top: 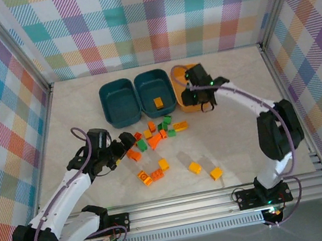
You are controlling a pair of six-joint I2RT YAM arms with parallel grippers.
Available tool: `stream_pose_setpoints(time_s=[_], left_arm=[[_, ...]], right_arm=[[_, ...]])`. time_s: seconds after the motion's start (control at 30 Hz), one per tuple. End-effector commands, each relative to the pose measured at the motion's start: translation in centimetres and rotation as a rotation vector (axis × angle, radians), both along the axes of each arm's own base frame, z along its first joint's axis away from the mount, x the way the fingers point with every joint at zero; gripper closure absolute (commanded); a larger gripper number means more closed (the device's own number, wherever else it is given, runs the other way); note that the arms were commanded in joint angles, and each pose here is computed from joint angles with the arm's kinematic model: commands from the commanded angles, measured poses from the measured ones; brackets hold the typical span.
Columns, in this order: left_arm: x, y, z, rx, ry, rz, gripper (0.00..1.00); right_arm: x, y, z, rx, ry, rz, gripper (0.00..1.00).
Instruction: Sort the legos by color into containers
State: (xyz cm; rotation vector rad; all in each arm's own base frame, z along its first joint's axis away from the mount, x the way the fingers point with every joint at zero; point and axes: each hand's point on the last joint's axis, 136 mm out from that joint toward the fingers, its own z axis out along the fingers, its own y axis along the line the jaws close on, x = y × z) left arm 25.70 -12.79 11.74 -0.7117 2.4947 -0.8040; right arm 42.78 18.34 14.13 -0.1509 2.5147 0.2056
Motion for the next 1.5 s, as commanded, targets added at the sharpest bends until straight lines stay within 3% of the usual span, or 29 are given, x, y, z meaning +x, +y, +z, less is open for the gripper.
stream_pose_setpoints(time_s=[0.0,0.17,0.33,0.43,0.63,0.73,0.83,1.03,1.13,1.2,1.27,1.47], left_arm=[[0.0,0.9,0.2,0.041,0.025,0.013,0.0],[0.2,1.4,0.1,0.053,0.035,0.021,0.0],[0.7,1.4,0.4,0.051,0.034,0.019,0.0],[1.0,1.2,0.4,0.046,0.041,0.009,0.0],[1.0,0.9,0.8,0.032,0.041,-0.006,0.0],[0.8,1.2,1.0,0.048,0.033,-0.002,0.0],[0.7,2.0,1.1,0.07,0.027,0.021,0.0],[-0.2,4.7,-1.0,0.134,0.117,0.136,0.0],[-0.6,5.3,-2.4,0.125,0.171,0.176,0.0],[-0.8,5.5,-3.2,0.11,0.189,0.19,0.0],[-0.9,5.3,-3.6,0.084,0.201,0.196,0.0],[-1.3,5.1,-3.9,0.067,0.202,0.191,0.0]], right_arm=[[3.5,-0.8,-1.2,0.006,0.03,-0.038,0.59],[6.6,-1.5,-3.4,-0.042,0.081,-0.036,0.57],[7.5,-1.8,-3.9,-0.065,0.095,-0.038,0.47],[7.7,-1.7,-3.3,-0.06,0.088,-0.04,0.37],[7.0,-2.1,-0.1,-0.048,0.032,-0.046,0.33],[5.0,-1.1,2.3,-0.022,-0.007,-0.018,0.34],[0.7,1.8,3.2,-0.011,-0.032,0.066,0.35],[-10.1,9.1,0.0,-0.004,0.031,0.227,0.41],[-13.8,12.0,-1.8,0.014,0.078,0.267,0.43],[-15.2,13.8,-2.5,0.055,0.109,0.271,0.43],[-15.4,14.6,-3.4,0.098,0.157,0.202,0.36],[-14.1,16.9,-4.9,0.3,0.215,-0.028,0.25]])
